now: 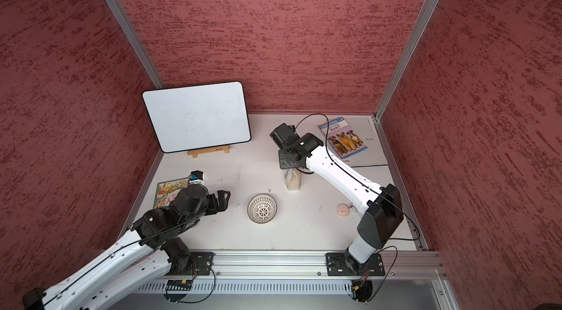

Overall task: Pour the oats into the breakfast bowl
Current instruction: Pick up the oats bag from the center of the board, then place the oats bag at the center of the board.

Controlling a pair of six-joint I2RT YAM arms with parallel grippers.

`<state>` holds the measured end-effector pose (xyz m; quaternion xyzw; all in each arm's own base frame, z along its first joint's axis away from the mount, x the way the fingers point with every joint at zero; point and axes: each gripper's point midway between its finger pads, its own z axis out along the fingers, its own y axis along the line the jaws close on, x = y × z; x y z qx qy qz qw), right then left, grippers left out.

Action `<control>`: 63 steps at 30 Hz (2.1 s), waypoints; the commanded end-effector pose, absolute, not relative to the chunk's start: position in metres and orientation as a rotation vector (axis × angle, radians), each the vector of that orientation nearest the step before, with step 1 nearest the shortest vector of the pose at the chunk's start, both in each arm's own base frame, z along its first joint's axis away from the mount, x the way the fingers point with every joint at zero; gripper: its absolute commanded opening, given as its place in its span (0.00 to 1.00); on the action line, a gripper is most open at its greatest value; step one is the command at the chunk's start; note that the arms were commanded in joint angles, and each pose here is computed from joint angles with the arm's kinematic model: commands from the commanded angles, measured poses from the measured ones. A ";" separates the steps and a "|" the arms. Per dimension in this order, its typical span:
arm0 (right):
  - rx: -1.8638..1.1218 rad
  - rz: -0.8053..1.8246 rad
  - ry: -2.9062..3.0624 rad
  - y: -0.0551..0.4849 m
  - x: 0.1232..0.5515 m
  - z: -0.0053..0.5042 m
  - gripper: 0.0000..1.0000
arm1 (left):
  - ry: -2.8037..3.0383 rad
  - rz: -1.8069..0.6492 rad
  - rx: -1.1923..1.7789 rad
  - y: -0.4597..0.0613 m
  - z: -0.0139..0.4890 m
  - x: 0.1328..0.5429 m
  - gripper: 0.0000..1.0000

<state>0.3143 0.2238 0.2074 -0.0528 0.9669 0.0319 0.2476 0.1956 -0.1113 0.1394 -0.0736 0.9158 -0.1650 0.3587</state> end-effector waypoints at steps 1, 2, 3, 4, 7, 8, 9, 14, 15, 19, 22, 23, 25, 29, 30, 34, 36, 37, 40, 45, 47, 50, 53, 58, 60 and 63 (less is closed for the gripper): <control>-0.124 0.134 2.551 0.219 0.305 0.241 0.00 | 2.358 -0.455 -0.215 -0.113 0.137 0.196 1.00; -0.126 0.142 2.546 0.219 0.301 0.243 0.00 | 2.358 -0.463 -0.219 -0.114 0.136 0.196 1.00; -0.128 0.151 2.543 0.218 0.297 0.245 0.00 | 2.360 -0.474 -0.221 -0.115 0.136 0.196 1.00; -0.127 0.162 2.539 0.218 0.292 0.248 0.00 | 2.361 -0.483 -0.225 -0.116 0.135 0.196 1.00; -0.123 0.145 2.523 0.209 0.277 0.253 0.00 | 2.367 -0.511 -0.243 -0.119 0.133 0.195 1.00; -0.120 0.139 2.521 0.205 0.271 0.253 0.00 | 2.369 -0.516 -0.247 -0.119 0.132 0.194 1.00; -0.115 0.141 2.522 0.202 0.266 0.252 0.00 | 2.372 -0.519 -0.252 -0.119 0.132 0.193 1.00; -0.102 0.163 2.516 0.186 0.242 0.250 0.00 | 2.372 -0.532 -0.265 -0.118 0.131 0.191 1.00; -0.096 0.170 2.516 0.183 0.237 0.249 0.00 | 2.372 -0.536 -0.267 -0.118 0.131 0.191 1.00; -0.091 0.202 2.524 0.179 0.222 0.240 0.00 | 2.378 -0.546 -0.277 -0.120 0.129 0.190 1.00; -0.079 0.223 2.540 0.180 0.213 0.227 0.00 | 2.377 -0.557 -0.286 -0.121 0.128 0.190 1.00; -0.075 0.226 2.539 0.181 0.211 0.225 0.00 | 2.378 -0.560 -0.288 -0.121 0.128 0.190 1.00; -0.073 0.235 2.536 0.182 0.207 0.223 0.00 | 2.375 -0.566 -0.293 -0.121 0.128 0.191 1.00; -0.101 0.247 2.537 0.189 0.203 0.219 0.00 | 2.377 -0.570 -0.295 -0.122 0.127 0.191 1.00; -0.109 0.247 2.538 0.191 0.203 0.219 0.00 | 2.378 -0.569 -0.295 -0.122 0.127 0.191 1.00; -0.142 0.241 2.544 0.199 0.198 0.216 0.00 | 2.381 -0.571 -0.295 -0.123 0.126 0.191 1.00; -0.151 0.240 2.541 0.201 0.197 0.216 0.00 | 2.382 -0.575 -0.295 -0.124 0.126 0.191 1.00; -0.156 0.237 2.542 0.203 0.197 0.216 0.00 | 2.382 -0.575 -0.295 -0.124 0.126 0.191 1.00; -0.168 0.228 2.541 0.205 0.196 0.216 0.00 | 2.383 -0.582 -0.291 -0.126 0.127 0.192 1.00; -0.149 0.211 2.516 0.198 0.197 0.225 0.49 | 2.384 -0.598 -0.278 -0.131 0.136 0.194 1.00; -0.144 0.207 2.499 0.194 0.198 0.234 0.75 | 2.385 -0.602 -0.272 -0.134 0.142 0.196 1.00; -0.139 0.188 2.475 0.186 0.198 0.247 0.77 | 2.390 -0.597 -0.246 -0.139 0.155 0.200 1.00; -0.128 0.174 2.438 0.177 0.199 0.263 0.77 | 2.382 -0.589 -0.209 -0.147 0.173 0.204 1.00; -0.123 0.187 2.374 0.167 0.202 0.287 0.71 | 2.341 -0.609 -0.118 -0.177 0.212 0.208 1.00; -0.111 0.195 2.366 0.164 0.203 0.291 0.66 | 2.334 -0.646 -0.078 -0.197 0.223 0.207 1.00; -0.099 0.219 2.357 0.162 0.204 0.292 0.61 | 2.324 -0.715 -0.011 -0.233 0.234 0.203 1.00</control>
